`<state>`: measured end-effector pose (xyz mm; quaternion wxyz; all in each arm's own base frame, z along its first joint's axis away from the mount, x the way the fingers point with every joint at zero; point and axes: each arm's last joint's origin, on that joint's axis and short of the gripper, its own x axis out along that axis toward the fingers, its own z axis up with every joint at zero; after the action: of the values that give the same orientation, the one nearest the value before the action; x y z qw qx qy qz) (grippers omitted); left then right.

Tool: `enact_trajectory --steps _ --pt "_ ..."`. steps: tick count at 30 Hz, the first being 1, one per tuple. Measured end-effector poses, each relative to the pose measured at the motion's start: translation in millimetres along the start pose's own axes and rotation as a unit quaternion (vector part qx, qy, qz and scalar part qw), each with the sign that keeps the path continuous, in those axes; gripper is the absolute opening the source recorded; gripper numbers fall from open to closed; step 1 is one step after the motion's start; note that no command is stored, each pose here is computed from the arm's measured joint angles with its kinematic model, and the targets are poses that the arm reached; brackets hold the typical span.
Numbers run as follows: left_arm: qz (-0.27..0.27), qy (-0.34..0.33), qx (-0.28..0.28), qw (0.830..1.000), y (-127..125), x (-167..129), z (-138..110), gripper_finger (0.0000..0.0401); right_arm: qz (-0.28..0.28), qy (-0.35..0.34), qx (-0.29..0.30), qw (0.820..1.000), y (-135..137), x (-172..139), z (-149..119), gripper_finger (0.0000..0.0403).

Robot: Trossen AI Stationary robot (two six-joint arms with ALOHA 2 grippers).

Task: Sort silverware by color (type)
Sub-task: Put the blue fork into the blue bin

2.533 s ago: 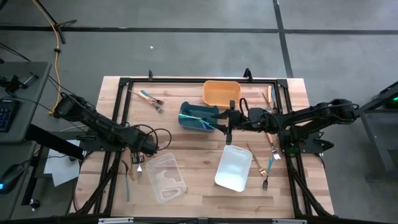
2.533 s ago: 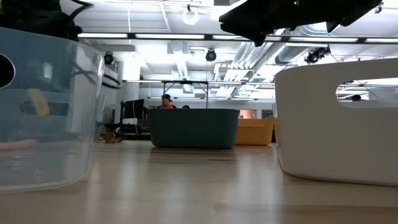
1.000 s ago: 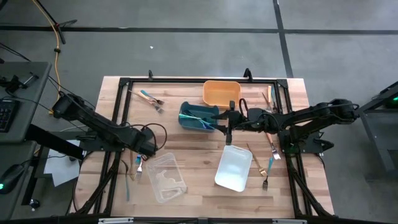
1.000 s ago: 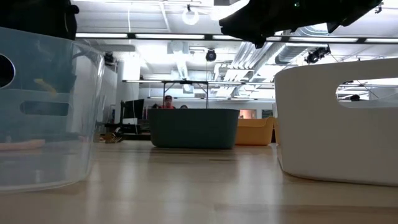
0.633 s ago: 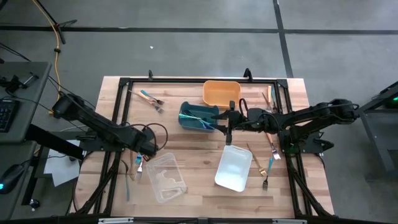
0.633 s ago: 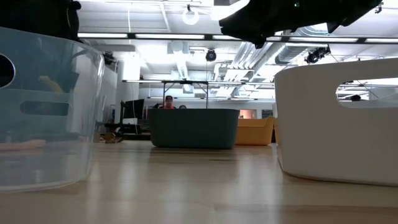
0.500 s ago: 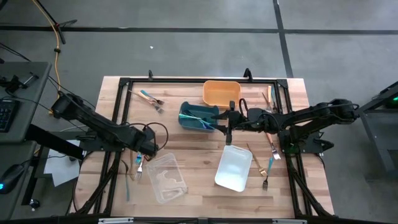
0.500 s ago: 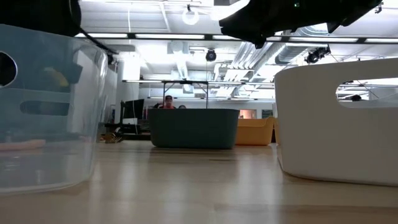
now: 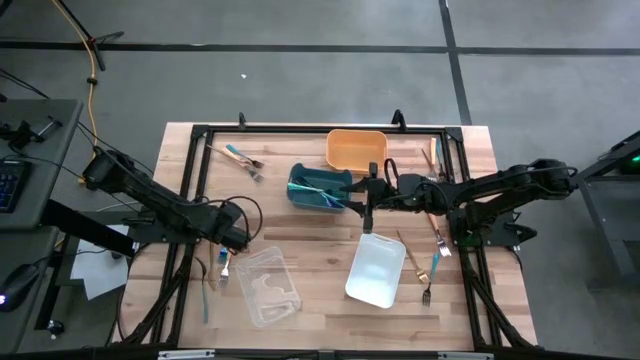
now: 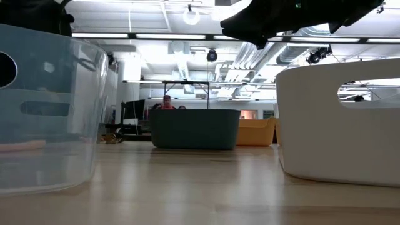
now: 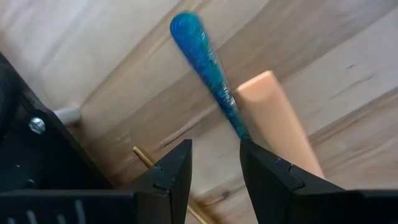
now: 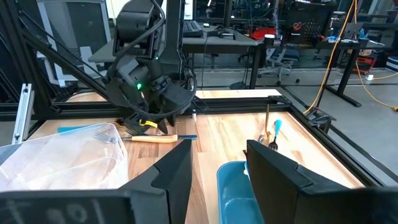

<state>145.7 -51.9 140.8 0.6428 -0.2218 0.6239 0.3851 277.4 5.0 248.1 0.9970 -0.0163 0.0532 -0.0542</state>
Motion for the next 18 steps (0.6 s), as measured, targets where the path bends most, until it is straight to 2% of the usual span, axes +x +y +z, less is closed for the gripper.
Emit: enact_trajectory --steps 7,18 --pt "-0.016 0.001 -0.01 1.0 -1.7 2.8 -0.5 0.0129 0.0 0.0 0.0 1.0 0.0 0.0 0.0 0.0146" --pt "-0.005 0.0 -0.003 1.0 -2.5 -5.1 1.4 0.0129 0.0 0.0 0.0 1.0 0.0 0.0 0.1 0.0146"
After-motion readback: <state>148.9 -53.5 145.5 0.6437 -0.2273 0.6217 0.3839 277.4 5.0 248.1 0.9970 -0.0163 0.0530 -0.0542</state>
